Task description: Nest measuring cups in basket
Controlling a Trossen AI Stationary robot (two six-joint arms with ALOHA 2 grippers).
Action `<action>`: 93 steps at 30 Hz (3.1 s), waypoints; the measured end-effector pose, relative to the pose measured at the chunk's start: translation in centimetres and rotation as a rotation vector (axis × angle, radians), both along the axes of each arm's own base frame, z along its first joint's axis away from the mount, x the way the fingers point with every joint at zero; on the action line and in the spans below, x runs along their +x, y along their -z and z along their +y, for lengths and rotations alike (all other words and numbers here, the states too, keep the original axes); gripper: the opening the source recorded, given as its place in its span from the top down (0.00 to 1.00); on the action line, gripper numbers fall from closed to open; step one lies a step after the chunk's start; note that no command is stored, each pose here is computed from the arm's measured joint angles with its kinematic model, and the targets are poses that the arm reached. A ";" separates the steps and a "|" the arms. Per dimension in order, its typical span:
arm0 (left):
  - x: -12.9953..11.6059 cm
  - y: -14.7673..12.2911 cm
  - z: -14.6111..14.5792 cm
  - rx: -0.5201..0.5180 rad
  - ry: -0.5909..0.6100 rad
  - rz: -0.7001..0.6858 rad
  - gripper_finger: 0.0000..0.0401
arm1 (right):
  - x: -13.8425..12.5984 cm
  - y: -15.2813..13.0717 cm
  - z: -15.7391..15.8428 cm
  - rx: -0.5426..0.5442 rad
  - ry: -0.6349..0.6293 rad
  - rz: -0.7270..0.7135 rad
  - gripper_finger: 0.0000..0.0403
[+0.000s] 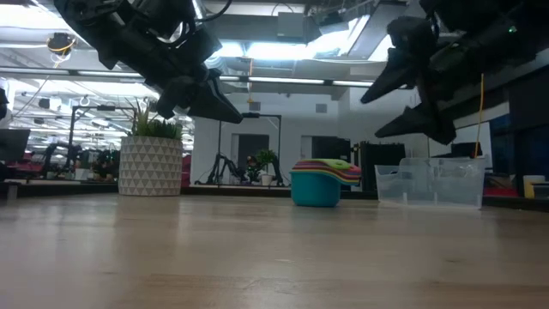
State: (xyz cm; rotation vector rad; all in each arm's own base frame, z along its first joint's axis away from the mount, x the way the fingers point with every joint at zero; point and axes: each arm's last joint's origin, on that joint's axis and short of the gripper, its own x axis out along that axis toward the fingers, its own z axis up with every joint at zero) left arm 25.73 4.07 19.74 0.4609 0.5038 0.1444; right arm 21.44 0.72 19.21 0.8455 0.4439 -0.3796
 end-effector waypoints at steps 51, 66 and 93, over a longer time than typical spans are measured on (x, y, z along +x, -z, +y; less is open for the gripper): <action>0.0 0.0 0.0 0.000 0.001 0.000 0.93 | 2.7 4.6 -2.1 0.257 0.171 0.080 0.24; 0.0 0.0 0.0 0.000 0.001 0.000 0.93 | 4.1 5.8 -2.7 0.257 0.161 0.023 0.24; 0.0 0.0 0.0 0.000 0.001 0.000 0.93 | 6.0 8.1 -3.0 0.265 0.134 -0.079 0.24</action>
